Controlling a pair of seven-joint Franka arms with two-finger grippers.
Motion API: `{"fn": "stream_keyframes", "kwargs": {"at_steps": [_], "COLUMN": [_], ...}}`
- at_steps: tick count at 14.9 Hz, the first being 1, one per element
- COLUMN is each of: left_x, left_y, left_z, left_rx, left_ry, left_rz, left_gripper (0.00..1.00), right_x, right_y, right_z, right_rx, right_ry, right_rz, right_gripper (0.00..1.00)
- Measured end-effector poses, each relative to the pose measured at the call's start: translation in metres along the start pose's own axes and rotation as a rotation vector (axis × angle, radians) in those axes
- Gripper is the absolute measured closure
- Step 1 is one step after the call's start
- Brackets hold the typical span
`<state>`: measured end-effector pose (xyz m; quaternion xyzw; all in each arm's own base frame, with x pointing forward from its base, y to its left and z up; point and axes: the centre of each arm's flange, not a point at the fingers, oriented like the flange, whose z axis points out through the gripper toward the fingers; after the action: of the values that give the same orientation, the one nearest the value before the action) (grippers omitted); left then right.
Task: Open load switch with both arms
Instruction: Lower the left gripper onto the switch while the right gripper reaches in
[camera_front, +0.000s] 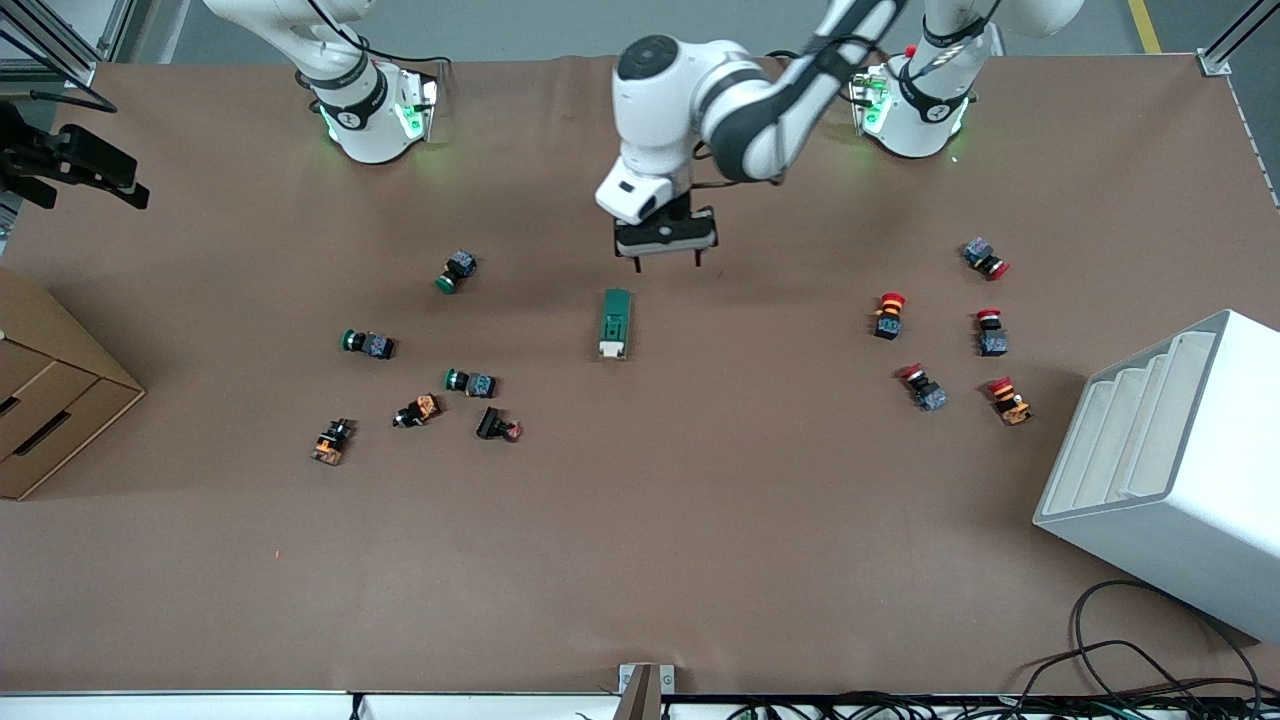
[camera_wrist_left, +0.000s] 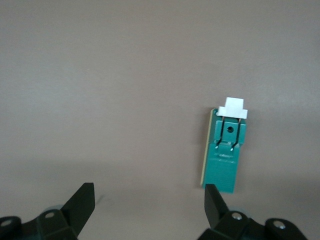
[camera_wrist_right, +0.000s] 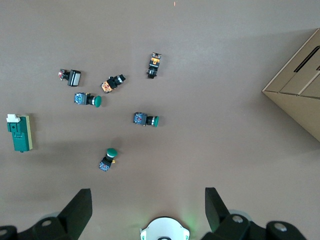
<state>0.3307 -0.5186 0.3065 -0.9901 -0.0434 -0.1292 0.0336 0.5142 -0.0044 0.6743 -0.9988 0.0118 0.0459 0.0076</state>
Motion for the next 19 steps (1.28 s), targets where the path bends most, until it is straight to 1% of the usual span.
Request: {"fn": "stream_keyframes", "kwargs": {"at_steps": [3,5,8,9,11,13,15,17,19], "left_x": [-0.05,-0.083,-0.127,-0.138,-0.151,-0.153,-0.159,-0.167,-0.169], "left_y": [0.022,0.032,0.04,0.041,0.039,0.036,0.04,0.046,0.049], "left_z": [0.035,0.055,0.08,0.09,0.114,0.133,0.143,0.146,0.147], "left_rx": [0.003,-0.01,-0.065,-0.089,-0.118,-0.098,-0.073,-0.07,-0.083], "left_ry": [0.114,0.196,0.312,0.355,0.418,0.461,0.493,0.522,0.557], "left_rz": [-0.034,-0.059,-0.066,-0.052,-0.017,0.015,0.03,0.05,0.085], "left_gripper": [0.03,0.01,0.01,0.01,0.02,0.02,0.02,0.02,0.02], "right_x": [0.02,0.034,0.051,0.057,0.072,0.082,0.087,0.09,0.09], "right_y": [0.001,0.005,0.012,0.012,0.013,0.012,0.006,-0.011,-0.05], "right_z": [0.014,0.029,0.047,0.057,0.079,0.094,0.099,0.104,0.111], "right_rx": [0.0,0.001,0.001,0.001,0.0,0.0,0.0,-0.005,-0.019], "right_ry": [0.016,0.003,-0.006,-0.02,-0.054,-0.068,-0.064,-0.069,-0.076], "right_rz": [0.002,0.009,0.013,0.013,0.013,0.011,0.033,0.128,0.249], "right_gripper": [0.0,0.0,0.0,0.0,0.0,0.0,0.0,0.0,0.0]}}
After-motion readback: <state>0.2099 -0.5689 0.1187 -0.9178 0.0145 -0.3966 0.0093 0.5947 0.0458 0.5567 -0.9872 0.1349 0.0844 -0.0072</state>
